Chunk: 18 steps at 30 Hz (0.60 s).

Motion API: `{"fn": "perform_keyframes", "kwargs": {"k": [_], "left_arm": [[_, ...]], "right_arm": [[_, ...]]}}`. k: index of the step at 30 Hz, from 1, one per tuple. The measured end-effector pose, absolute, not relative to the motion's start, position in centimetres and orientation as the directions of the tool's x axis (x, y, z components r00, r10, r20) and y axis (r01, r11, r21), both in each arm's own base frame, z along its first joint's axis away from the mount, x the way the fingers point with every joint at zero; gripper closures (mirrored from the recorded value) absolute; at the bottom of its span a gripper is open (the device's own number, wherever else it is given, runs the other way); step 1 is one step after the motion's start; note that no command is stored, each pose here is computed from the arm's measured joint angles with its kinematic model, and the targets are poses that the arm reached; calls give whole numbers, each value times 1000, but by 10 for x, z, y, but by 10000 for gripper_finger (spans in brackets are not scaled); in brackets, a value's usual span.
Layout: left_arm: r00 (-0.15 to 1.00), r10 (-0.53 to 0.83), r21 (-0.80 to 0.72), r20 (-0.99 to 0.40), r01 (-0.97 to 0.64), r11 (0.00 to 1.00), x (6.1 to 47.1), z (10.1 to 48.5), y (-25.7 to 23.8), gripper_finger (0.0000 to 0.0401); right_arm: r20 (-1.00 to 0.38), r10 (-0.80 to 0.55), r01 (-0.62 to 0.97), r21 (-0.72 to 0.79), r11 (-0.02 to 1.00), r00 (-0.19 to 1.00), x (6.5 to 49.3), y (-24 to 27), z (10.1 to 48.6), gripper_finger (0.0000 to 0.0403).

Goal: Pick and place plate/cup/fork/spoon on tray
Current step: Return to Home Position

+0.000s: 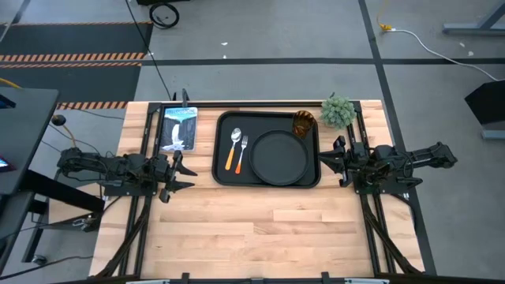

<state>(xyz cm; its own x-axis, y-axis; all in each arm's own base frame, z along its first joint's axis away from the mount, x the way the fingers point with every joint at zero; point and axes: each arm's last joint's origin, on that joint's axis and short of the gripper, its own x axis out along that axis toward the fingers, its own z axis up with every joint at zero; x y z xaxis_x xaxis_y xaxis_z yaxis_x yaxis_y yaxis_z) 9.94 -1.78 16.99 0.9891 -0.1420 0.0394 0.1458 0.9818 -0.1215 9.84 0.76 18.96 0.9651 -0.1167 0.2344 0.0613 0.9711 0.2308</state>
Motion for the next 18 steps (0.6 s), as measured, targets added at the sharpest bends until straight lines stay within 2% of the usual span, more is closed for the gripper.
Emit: {"fn": "perform_keyframes", "kwargs": {"k": [6, 9, 13, 18], "left_arm": [[989, -142, -121, 39, 146, 982, 99, 170, -18, 229], [989, -142, -121, 39, 146, 982, 99, 170, -18, 229], [989, -142, -121, 39, 146, 982, 99, 170, -18, 229], [989, -143, -121, 39, 147, 982, 99, 170, -18, 229]], "right_arm": [[189, -117, 69, 246, 967, 975, 99, 8, 185, 325], [112, -140, 104, 277, 955, 984, 100, 7, 177, 325], [22, -259, 230, 386, 893, 966, 99, 3, 168, 325], [47, -358, 270, 569, 777, 932, 96, -2, 170, 325]]}}
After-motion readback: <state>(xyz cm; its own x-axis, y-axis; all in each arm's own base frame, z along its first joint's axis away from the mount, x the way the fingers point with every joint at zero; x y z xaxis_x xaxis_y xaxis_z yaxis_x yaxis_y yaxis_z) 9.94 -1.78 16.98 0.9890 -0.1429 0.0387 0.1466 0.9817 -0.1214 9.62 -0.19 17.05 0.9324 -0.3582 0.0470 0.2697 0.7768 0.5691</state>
